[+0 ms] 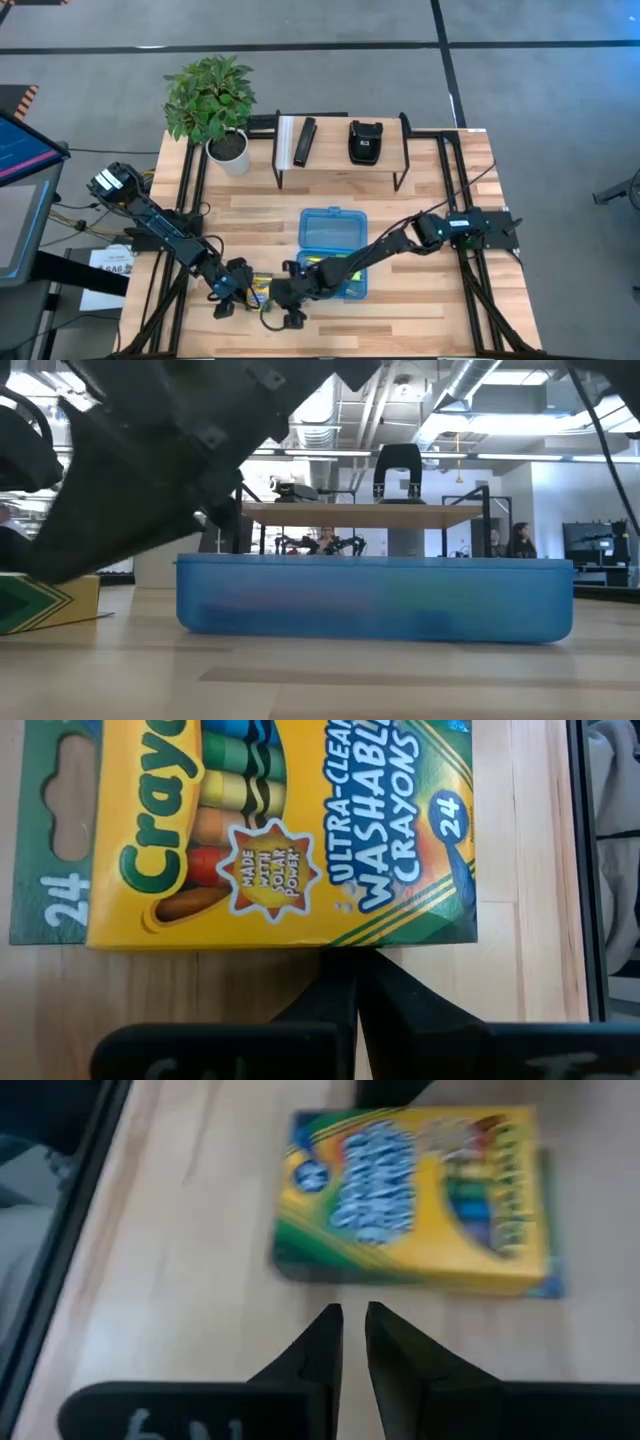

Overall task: Pack school essentials
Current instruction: Put the box of crayons into the supply box

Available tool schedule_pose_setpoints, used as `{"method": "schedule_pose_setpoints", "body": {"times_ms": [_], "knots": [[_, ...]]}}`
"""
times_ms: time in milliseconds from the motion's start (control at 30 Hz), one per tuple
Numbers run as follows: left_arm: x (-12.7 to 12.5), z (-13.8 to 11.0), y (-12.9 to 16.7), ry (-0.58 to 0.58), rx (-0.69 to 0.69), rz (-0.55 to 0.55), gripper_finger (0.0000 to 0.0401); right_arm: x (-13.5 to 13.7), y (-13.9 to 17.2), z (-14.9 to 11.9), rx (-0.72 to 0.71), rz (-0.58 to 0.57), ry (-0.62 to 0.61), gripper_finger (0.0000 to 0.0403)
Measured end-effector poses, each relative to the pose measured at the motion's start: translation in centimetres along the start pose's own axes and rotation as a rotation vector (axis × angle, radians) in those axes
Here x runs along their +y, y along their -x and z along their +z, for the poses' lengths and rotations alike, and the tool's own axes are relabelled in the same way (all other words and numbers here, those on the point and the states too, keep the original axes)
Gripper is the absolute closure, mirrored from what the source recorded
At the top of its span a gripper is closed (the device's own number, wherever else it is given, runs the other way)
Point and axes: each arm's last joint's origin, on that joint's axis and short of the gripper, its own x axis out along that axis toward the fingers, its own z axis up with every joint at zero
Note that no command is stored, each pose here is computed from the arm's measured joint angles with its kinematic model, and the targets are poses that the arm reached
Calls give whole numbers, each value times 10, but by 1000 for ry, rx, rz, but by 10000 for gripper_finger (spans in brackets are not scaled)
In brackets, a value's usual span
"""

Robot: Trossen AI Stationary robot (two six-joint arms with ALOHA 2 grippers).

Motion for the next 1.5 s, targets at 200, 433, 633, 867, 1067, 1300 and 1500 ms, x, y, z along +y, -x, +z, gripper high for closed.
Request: {"method": "schedule_pose_setpoints", "body": {"times_ms": [200,433,633,867,1067,1300,1500], "knots": [[-1,3,-1,-47,-29,-23,401,-12,0,3,14,-24,-32,337],[2,10,0,-53,-71,-25,401,-24,0,4,26,-43,-48,337],[4,14,0,-65,-83,-20,401,-28,-5,2,34,-50,-54,337],[4,14,1,-63,-92,-16,401,-35,-8,-6,106,-74,-54,337],[5,15,1,-85,-110,-1,401,-36,-10,-6,98,-65,-61,337],[7,18,1,-83,-108,-1,401,-37,-11,-3,66,-46,-59,337],[8,19,2,-83,-108,-9,401,-38,-11,-3,67,-47,-59,337]]}}
